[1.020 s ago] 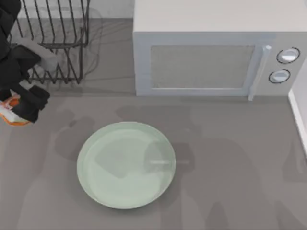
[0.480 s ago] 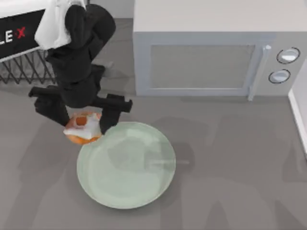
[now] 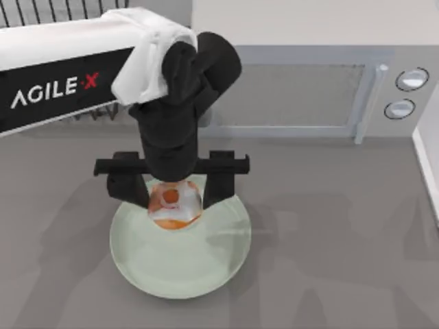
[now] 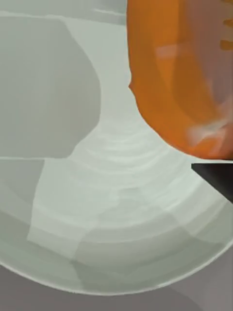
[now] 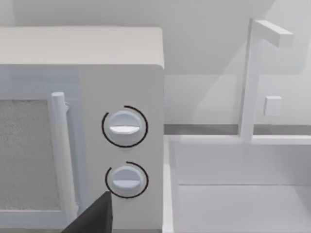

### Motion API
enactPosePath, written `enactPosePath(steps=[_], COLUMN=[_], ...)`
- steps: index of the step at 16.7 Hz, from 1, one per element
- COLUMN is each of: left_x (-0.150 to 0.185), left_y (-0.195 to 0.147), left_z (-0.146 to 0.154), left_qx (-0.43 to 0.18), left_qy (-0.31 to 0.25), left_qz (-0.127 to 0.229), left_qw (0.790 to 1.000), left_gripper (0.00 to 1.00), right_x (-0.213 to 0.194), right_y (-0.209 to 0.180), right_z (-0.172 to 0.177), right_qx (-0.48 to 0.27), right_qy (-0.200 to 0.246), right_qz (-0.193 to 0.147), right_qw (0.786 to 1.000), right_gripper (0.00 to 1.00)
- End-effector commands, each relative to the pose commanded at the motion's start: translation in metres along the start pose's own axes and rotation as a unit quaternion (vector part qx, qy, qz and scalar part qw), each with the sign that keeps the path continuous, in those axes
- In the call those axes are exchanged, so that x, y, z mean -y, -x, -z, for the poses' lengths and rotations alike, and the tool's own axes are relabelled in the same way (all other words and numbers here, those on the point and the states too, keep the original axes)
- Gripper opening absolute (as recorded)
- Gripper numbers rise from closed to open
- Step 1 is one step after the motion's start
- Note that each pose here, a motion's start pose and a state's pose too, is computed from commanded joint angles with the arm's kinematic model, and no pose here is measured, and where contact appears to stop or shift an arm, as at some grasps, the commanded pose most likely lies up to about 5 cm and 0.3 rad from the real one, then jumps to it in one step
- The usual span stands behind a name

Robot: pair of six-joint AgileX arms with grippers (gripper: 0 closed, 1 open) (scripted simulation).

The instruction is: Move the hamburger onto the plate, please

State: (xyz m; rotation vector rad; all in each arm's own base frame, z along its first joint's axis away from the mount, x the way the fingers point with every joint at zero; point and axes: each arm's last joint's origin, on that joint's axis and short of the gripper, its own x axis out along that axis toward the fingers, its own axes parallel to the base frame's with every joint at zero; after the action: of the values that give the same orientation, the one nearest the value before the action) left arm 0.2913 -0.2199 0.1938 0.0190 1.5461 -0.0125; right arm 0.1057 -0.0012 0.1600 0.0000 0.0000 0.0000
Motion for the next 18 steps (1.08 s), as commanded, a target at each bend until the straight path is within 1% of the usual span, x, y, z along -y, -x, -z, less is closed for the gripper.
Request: enactPosePath(steps=[6, 8, 13, 18], left_x=[0.000, 0.000, 0.001, 0.001], left_y=[-0.001, -0.009, -0.042, -0.045], left_z=[0.000, 0.000, 0.001, 0.001], left_qx=[-0.001, 0.001, -0.001, 0.001], left_qy=[0.002, 0.002, 0.001, 0.001], left_qz=[0.000, 0.000, 0.000, 0.000], left_qw=[1.000, 1.000, 1.000, 1.000], left_gripper=[0.00, 0.00, 0.00, 0.00], right_x=[0.000, 0.000, 0.000, 0.000], right_y=[0.000, 0.000, 0.000, 0.000], right_z=[0.000, 0.000, 0.000, 0.000], right_qx=[0.000, 0.000, 0.000, 0.000], right_qy=[0.000, 0.000, 0.000, 0.000], right_qz=[0.000, 0.000, 0.000, 0.000], right_qw=[1.000, 1.000, 1.000, 1.000], right_gripper=[1.00, 1.00, 1.00, 1.00])
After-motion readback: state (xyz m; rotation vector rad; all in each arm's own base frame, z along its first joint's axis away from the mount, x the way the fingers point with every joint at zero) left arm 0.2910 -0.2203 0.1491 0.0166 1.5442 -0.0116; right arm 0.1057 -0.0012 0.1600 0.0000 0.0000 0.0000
